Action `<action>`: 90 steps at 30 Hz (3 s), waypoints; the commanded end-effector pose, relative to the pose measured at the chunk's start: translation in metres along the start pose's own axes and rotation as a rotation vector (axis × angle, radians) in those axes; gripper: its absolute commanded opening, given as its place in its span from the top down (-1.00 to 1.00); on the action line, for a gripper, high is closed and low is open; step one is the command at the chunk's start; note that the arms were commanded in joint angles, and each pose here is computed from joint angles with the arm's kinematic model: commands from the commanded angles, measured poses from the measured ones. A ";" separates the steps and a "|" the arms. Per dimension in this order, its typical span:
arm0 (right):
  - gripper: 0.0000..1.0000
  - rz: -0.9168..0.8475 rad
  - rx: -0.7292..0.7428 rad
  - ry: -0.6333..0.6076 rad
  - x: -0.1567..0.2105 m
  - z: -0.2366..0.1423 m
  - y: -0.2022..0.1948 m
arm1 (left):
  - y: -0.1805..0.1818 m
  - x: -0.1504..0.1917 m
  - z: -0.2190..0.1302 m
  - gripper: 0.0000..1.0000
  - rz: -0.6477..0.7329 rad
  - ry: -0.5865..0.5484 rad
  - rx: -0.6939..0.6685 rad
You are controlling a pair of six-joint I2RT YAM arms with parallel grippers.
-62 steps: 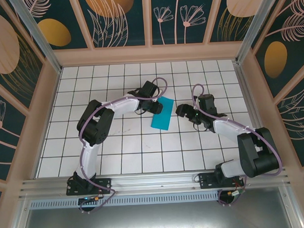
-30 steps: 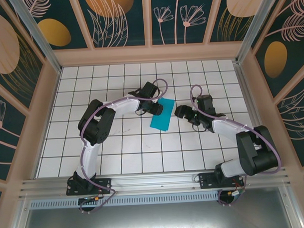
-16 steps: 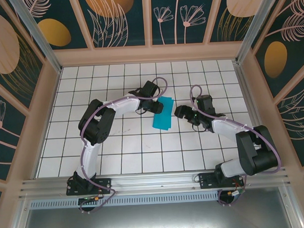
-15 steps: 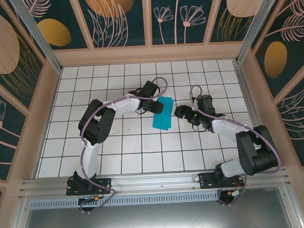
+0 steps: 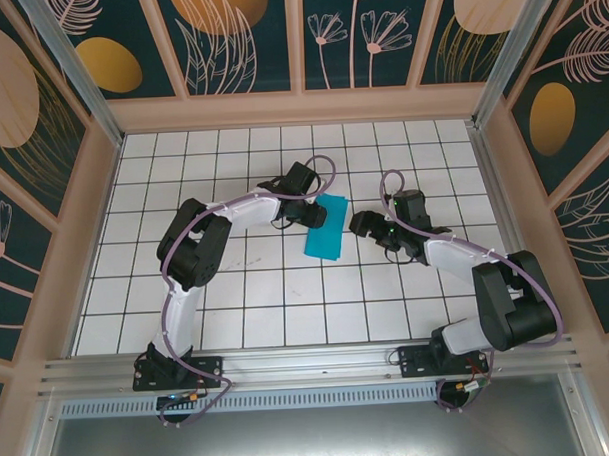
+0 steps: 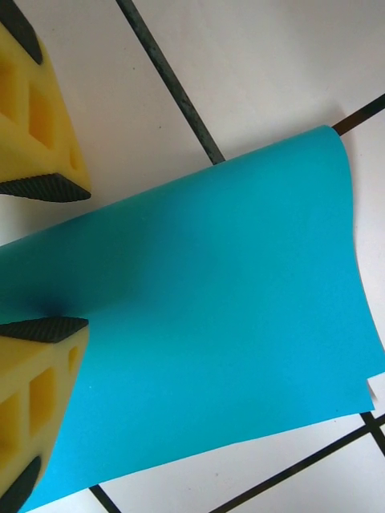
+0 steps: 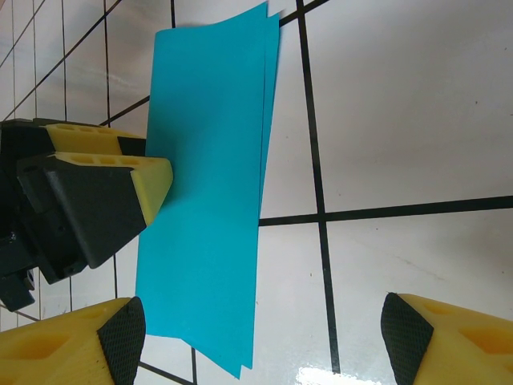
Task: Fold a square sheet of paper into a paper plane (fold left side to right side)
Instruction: First fold in half a square sheet of paper at the center of the table, then hold the square sheet of paper at the center of the table.
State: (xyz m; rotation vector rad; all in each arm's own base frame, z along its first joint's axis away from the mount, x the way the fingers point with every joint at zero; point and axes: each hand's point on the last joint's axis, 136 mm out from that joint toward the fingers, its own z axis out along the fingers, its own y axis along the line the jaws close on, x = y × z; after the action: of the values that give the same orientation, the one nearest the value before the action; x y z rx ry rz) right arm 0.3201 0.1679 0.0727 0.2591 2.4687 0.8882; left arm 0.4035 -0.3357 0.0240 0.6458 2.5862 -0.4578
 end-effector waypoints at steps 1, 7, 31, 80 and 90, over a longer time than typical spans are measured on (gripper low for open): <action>-0.61 -0.024 -0.012 0.005 -0.002 0.002 0.006 | 0.006 0.015 0.006 0.08 0.008 0.048 -0.003; -0.61 -0.025 -0.012 0.003 -0.002 0.002 0.006 | 0.008 0.017 0.007 0.08 0.012 0.055 -0.009; -0.61 -0.025 -0.014 0.007 -0.003 0.004 0.008 | 0.006 0.018 0.006 0.06 0.019 0.062 0.000; 0.14 0.046 -0.087 0.025 -0.017 0.047 0.029 | 0.006 0.013 0.013 0.02 -0.020 0.057 0.004; 0.26 0.047 -0.085 0.016 -0.021 0.048 0.030 | 0.005 0.012 0.014 0.01 -0.021 0.058 0.009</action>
State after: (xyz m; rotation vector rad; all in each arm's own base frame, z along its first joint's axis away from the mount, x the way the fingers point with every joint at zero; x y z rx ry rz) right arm 0.3513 0.2046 0.0516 0.2946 2.4985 1.0000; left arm 0.4013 -0.3350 0.0192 0.6583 2.6028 -0.4536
